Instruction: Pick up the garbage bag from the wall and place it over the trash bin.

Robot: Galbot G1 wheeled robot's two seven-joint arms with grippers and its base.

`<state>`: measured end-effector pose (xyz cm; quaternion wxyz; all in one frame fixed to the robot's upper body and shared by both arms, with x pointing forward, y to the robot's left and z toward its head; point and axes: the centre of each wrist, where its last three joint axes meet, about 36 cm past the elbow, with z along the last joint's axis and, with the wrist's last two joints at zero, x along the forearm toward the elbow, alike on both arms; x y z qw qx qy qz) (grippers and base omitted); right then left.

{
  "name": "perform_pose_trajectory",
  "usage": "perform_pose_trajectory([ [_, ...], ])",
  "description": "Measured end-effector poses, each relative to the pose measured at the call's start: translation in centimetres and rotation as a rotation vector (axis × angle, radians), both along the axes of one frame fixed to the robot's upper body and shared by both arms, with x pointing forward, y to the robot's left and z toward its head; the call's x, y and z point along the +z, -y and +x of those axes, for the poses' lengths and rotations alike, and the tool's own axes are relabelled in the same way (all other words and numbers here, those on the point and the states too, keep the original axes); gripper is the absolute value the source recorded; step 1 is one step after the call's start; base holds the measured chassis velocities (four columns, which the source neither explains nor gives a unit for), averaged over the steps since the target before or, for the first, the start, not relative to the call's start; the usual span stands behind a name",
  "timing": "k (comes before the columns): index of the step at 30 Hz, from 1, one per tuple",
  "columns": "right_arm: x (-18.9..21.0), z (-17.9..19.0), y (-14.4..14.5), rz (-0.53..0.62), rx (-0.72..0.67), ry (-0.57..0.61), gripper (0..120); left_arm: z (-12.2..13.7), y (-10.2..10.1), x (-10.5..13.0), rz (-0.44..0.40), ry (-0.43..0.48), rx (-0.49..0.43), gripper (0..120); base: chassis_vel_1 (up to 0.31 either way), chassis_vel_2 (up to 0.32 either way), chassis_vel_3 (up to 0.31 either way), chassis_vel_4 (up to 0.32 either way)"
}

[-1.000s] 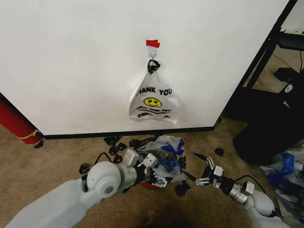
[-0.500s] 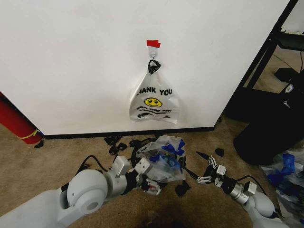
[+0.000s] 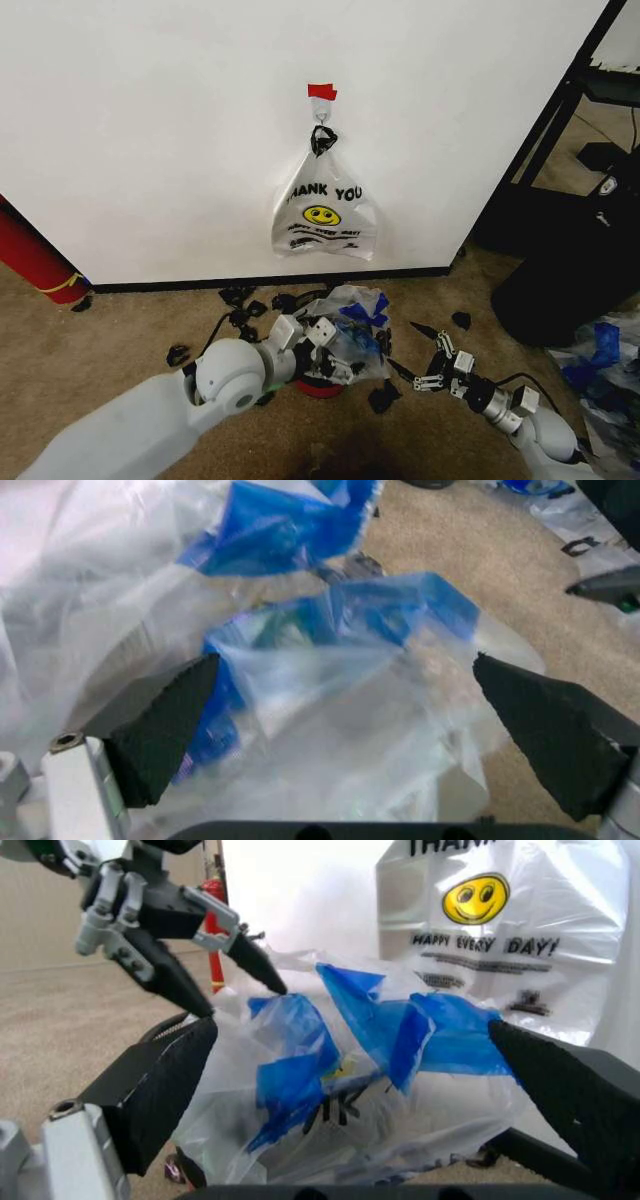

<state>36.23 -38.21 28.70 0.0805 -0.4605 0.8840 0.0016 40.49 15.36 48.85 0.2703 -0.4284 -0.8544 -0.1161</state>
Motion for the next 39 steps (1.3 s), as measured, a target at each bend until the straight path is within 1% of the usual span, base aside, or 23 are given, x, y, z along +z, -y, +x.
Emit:
perform_pose_trajectory([
  [8,0.0,0.1,0.0,0.001,0.000,0.001,100,1.3,0.6,-0.2,0.034,0.009,-0.004,100,0.000,0.000,0.000,0.000],
  [13,-0.1,-0.1,0.0,0.002,0.000,-0.001,100,2.3,0.7,-0.8,0.057,-0.016,-0.007,100,0.000,0.000,0.000,0.000],
  [15,-0.2,-0.2,-0.1,0.003,0.002,-0.002,100,2.7,0.9,-1.0,0.054,-0.070,-0.017,100,0.000,0.000,0.000,0.000],
  [16,-0.2,-0.2,-0.1,0.003,0.002,-0.002,100,2.7,0.9,-1.0,0.054,-0.070,-0.017,100,0.000,0.000,0.000,0.000],
  [18,-0.2,-0.2,-0.1,0.003,0.004,-0.002,100,2.7,0.9,-0.8,0.029,-0.116,-0.032,100,0.000,0.000,0.000,0.000],
  [22,-0.3,0.0,0.1,0.002,0.001,-0.002,100,1.5,0.2,-0.1,-0.029,-0.185,-0.074,100,0.000,0.000,0.000,0.000],
  [26,-0.3,0.1,0.1,0.002,-0.007,-0.002,100,1.0,0.0,0.0,-0.037,-0.191,-0.081,100,0.000,0.000,0.000,0.000],
  [28,-0.7,0.2,-0.3,0.007,-0.083,-0.013,100,-1.0,-0.5,0.6,-0.047,-0.201,-0.107,100,0.000,0.000,0.000,0.000],
  [30,-0.8,0.3,-0.6,0.014,-0.133,-0.023,100,-1.9,-0.7,0.5,-0.040,-0.209,-0.116,100,0.000,0.000,0.000,0.000],
  [33,-0.9,0.4,-0.8,0.020,-0.160,-0.028,100,-2.4,-0.8,0.2,-0.031,-0.209,-0.117,100,0.000,0.000,0.000,0.000],
  [36,-0.9,0.3,-1.5,0.032,-0.227,-0.056,100,-2.9,-0.8,-0.5,-0.009,-0.206,-0.113,100,0.000,0.000,0.000,0.000],
  [39,-0.8,0.1,-1.8,0.034,-0.256,-0.085,100,-3.3,-1.0,-0.7,0.007,-0.200,-0.114,100,0.000,0.000,0.000,0.000],
])
